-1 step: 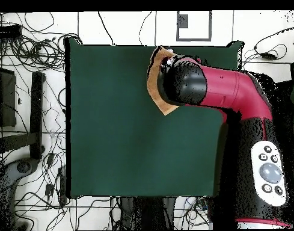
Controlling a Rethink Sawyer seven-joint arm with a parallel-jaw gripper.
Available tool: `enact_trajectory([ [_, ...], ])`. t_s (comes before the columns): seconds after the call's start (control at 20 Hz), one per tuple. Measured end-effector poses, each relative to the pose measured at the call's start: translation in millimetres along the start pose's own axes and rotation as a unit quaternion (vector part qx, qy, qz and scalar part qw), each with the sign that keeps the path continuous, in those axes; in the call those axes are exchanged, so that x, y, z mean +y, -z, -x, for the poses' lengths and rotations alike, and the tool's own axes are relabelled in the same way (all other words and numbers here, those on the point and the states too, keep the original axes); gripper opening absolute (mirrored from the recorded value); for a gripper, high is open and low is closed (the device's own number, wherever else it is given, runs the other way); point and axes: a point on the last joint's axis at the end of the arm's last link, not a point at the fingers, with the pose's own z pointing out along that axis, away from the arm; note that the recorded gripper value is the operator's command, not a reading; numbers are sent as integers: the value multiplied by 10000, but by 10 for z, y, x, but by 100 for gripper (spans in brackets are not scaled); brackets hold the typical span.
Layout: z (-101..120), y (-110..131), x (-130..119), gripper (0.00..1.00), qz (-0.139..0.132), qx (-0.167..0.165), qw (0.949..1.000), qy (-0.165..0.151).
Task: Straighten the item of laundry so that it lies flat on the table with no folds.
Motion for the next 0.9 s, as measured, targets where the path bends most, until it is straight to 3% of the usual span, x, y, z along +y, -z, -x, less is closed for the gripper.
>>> enact_trajectory([
  [0.65,-284,-72,87,0,71,282,9996,36],
  [0.9,-388,10,121,0,80,355,9993,63],
])
